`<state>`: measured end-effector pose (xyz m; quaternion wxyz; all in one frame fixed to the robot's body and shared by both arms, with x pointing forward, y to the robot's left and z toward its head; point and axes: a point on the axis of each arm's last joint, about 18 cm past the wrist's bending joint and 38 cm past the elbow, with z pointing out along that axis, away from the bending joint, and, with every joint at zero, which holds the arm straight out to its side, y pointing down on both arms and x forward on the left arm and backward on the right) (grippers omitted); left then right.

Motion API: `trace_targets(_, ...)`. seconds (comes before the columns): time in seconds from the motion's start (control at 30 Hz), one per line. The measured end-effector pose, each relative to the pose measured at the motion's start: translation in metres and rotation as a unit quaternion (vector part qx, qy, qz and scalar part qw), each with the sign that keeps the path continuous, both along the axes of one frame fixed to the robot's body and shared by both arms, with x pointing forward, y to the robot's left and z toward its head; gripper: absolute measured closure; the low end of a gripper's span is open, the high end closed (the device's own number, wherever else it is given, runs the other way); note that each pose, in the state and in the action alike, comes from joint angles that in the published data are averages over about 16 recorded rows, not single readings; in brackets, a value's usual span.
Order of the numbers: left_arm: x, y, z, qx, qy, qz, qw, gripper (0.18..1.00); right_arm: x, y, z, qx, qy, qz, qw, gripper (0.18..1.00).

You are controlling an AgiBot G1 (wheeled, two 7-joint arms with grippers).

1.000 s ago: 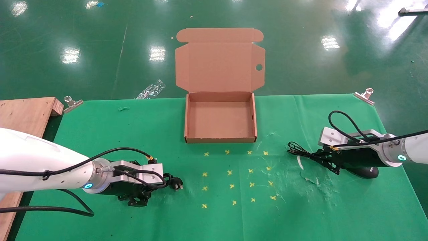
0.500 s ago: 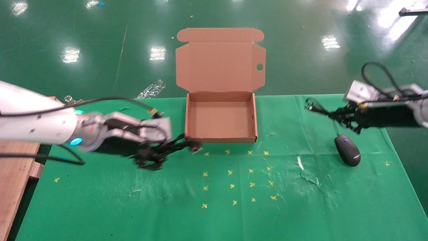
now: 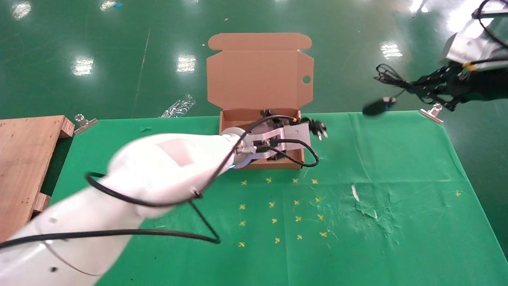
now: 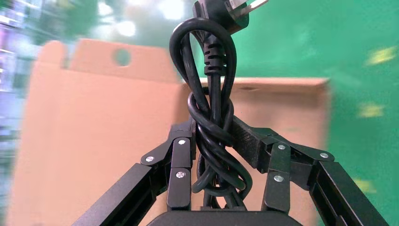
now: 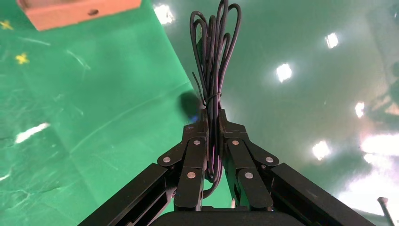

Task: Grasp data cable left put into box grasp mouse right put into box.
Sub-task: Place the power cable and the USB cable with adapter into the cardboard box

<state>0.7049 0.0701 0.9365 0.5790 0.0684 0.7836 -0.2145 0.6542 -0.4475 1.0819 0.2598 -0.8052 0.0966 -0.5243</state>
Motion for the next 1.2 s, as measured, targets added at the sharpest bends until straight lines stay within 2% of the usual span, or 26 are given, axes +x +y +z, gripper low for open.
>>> trace_targets(0.13, 0.011, -0.008, -0.011, 0.02, -0.042, 0.001, 0.9989, 0.886, -0.009, 0.001, 0.013, -0.002, -0.008, 0.007, 1.0, 0.967)
trace_targets(0.27, 0.018, -0.009, -0.021, 0.033, -0.058, 0.0, 0.9977, 0.886, -0.015, 0.003, 0.02, -0.004, -0.016, 0.011, 1.0, 0.967)
trace_targets(0.67, 0.026, -0.005, -0.031, 0.043, -0.06, 0.012, 0.9972, 0.859, -0.029, 0.022, 0.031, -0.003, -0.044, 0.021, 0.999, 0.967)
trace_targets(0.8, 0.03, 0.002, -0.029, 0.035, -0.053, 0.027, 0.9976, 0.824, -0.033, 0.032, 0.032, -0.002, -0.052, 0.025, 0.998, 0.967)
trace_targets(1.03, 0.046, 0.042, -0.004, -0.02, -0.027, 0.116, 0.9927, 0.732, -0.037, 0.057, 0.031, -0.001, -0.064, 0.046, 0.997, 0.968)
trace_targets(1.2, 0.057, 0.097, 0.028, -0.09, -0.009, 0.209, 0.9736, 0.63, -0.033, 0.085, 0.027, -0.004, -0.066, 0.079, 0.995, 0.968)
